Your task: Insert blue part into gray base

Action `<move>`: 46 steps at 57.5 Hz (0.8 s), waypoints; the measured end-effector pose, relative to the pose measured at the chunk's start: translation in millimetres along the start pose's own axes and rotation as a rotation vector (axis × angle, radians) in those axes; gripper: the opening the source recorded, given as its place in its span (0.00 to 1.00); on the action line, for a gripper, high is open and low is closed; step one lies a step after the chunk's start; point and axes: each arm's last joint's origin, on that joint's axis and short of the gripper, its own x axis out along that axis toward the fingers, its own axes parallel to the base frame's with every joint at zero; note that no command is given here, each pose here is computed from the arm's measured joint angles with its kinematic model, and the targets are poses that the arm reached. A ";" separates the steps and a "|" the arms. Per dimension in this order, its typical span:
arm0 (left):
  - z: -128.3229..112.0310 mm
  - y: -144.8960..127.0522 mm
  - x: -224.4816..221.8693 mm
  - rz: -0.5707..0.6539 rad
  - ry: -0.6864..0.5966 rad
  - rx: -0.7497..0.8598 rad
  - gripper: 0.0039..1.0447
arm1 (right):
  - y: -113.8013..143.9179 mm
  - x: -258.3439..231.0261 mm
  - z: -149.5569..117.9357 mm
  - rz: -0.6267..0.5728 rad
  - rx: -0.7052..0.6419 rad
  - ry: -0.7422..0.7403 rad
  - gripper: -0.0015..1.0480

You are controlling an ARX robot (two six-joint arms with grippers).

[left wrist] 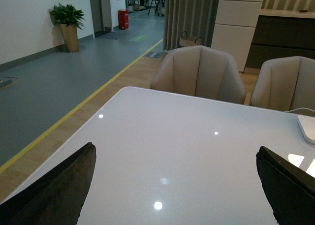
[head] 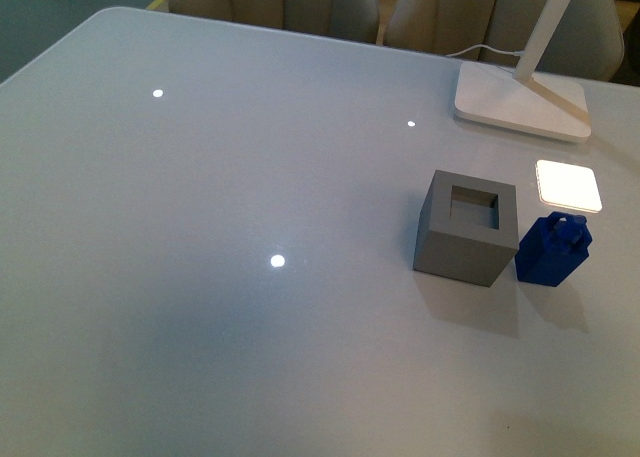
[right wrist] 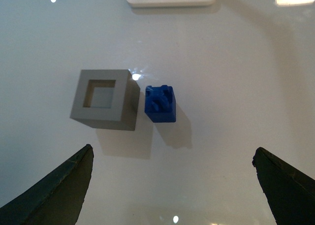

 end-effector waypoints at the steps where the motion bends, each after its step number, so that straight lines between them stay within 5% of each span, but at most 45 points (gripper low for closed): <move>1: 0.0 0.0 0.0 0.000 0.000 0.000 0.93 | -2.2 10.8 2.9 0.008 0.003 0.021 0.91; 19: 0.0 0.0 0.0 0.000 0.000 0.000 0.93 | -11.2 147.2 -6.3 -0.010 0.028 0.338 0.91; 46: 0.0 0.0 0.0 0.000 0.000 0.000 0.93 | 5.6 189.6 -1.5 -0.005 -0.021 0.392 0.91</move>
